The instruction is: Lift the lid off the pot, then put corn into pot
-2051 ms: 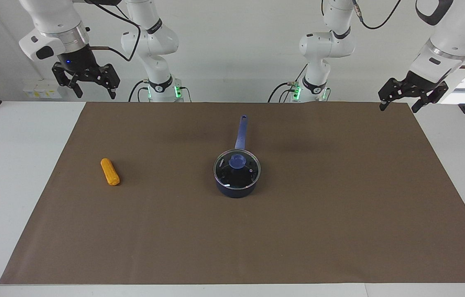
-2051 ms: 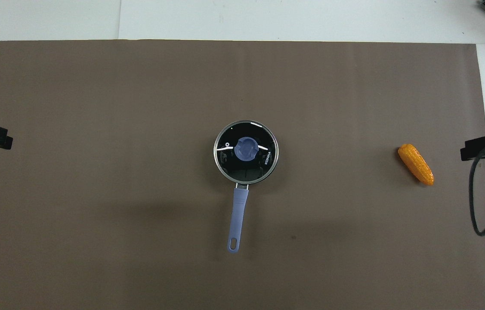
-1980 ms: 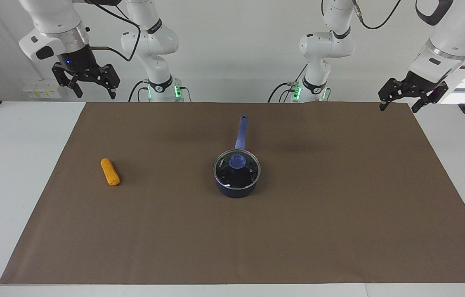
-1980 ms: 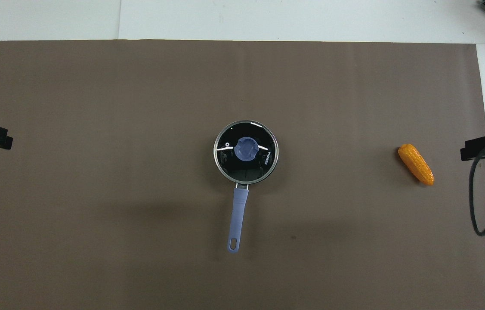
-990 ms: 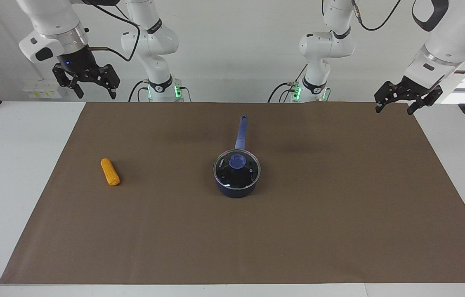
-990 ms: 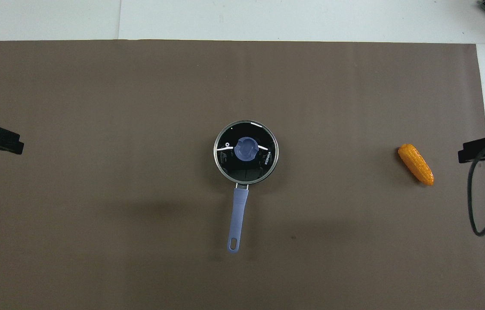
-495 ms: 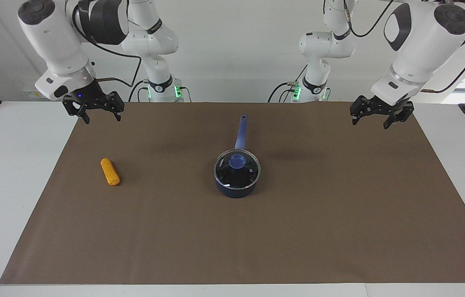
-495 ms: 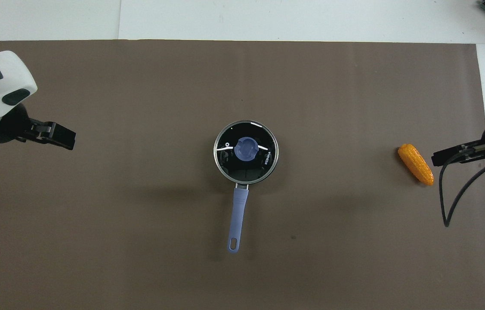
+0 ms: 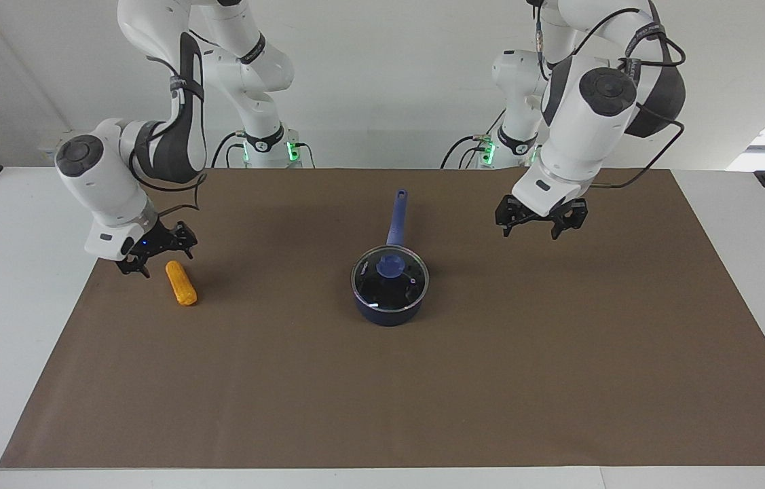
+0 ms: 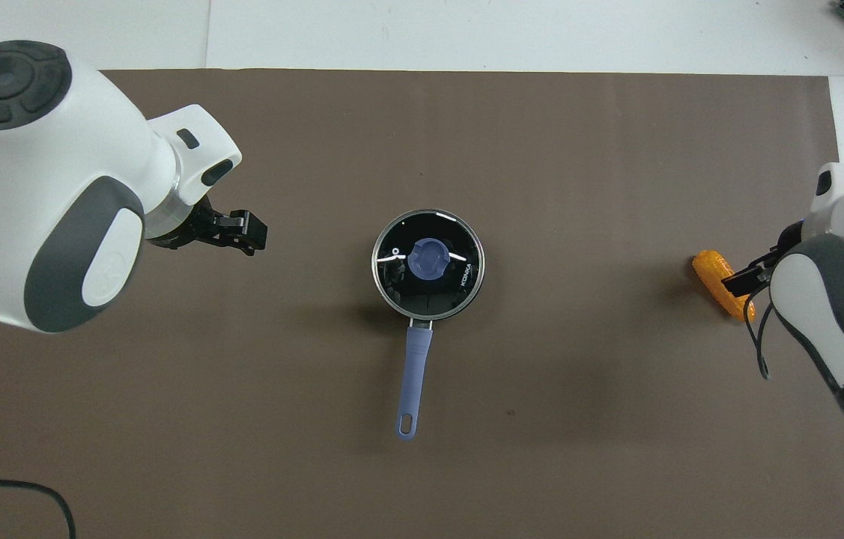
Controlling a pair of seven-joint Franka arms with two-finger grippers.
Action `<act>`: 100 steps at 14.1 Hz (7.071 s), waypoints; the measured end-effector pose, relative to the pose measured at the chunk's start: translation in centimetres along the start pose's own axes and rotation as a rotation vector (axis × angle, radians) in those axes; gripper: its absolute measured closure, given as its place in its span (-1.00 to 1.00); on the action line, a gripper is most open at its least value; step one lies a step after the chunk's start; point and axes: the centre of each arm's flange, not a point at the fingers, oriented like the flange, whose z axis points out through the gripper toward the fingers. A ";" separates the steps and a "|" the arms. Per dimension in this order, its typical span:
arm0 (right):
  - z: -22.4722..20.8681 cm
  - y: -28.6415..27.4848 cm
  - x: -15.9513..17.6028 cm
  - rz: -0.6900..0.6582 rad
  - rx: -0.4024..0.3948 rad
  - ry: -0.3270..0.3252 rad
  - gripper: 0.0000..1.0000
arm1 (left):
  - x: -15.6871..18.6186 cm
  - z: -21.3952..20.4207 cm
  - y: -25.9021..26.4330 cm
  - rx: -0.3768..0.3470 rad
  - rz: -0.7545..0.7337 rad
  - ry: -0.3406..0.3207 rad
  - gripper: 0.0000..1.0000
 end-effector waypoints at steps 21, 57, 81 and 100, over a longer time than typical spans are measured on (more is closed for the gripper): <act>4.6 1.0 -0.2 -0.008 -0.006 0.004 0.30 | -1.1 5.8 18.3 -0.090 -0.284 0.108 -1.00; -22.7 -11.0 1.9 0.394 -0.004 0.045 0.30 | -1.1 11.4 24.2 -0.078 -0.253 0.206 -0.55; -22.4 -11.3 2.2 0.389 -0.002 0.039 0.30 | -1.9 6.2 24.0 0.006 -0.229 0.226 -0.31; -8.8 -35.2 24.5 0.517 0.048 0.088 0.30 | 8.8 8.3 -9.3 0.031 -0.237 0.175 -0.31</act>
